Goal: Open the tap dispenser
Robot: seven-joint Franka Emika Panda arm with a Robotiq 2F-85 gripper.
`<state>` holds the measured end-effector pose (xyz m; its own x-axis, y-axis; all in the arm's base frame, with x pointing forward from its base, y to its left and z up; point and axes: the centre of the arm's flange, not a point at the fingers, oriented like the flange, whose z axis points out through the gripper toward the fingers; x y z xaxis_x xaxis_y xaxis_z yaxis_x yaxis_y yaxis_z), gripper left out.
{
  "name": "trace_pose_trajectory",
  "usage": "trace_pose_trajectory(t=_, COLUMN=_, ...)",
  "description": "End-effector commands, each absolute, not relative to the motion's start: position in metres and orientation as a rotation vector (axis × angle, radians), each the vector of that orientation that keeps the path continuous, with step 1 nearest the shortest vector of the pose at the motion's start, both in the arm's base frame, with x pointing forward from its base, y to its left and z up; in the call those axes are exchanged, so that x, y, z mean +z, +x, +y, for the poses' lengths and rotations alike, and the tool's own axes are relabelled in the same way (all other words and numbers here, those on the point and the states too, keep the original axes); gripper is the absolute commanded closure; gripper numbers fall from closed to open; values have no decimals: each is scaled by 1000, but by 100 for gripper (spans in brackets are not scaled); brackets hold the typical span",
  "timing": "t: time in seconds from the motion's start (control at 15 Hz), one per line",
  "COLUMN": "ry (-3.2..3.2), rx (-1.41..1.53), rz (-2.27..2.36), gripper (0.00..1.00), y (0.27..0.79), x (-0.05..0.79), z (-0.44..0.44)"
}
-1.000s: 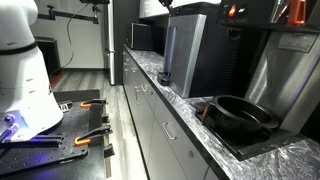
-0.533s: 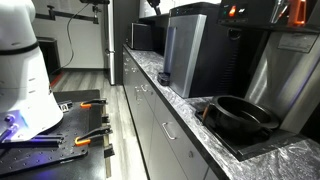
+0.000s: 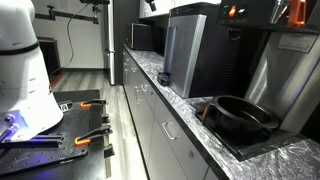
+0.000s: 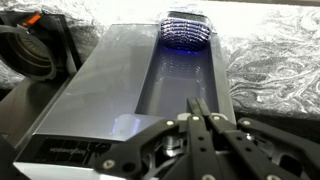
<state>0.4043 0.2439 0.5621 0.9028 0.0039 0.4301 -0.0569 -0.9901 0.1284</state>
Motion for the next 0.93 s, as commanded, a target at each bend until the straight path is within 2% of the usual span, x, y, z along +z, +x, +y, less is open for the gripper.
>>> trace_pose_trajectory(t=0.0, ry=2948, rx=639, rz=-18, gripper=100, y=394, x=562, z=234)
trace_pose_trajectory(t=0.07, ry=2950, rx=635, rz=-19, gripper=92, y=393, x=562, z=233)
trace_pose_trajectory(t=0.13, ry=2956, rx=639, rz=-19, gripper=72, y=392, x=561, z=233)
trace_pose_trajectory(t=0.2, ry=2960, rx=645, rz=-17, gripper=66, y=391, x=561, z=232)
trace_pose_trajectory(t=0.27, ry=2944, rx=643, rz=-39, gripper=82, y=401, x=559, z=240)
trace_pose_trajectory(t=0.4, ry=2946, rx=644, rz=-41, gripper=69, y=400, x=560, z=239)
trace_pose_trajectory(t=0.47, ry=2945, rx=645, rz=-40, gripper=66, y=400, x=560, z=239)
trace_pose_trajectory(t=0.87, ry=2945, rx=645, rz=-41, gripper=66, y=399, x=560, z=239)
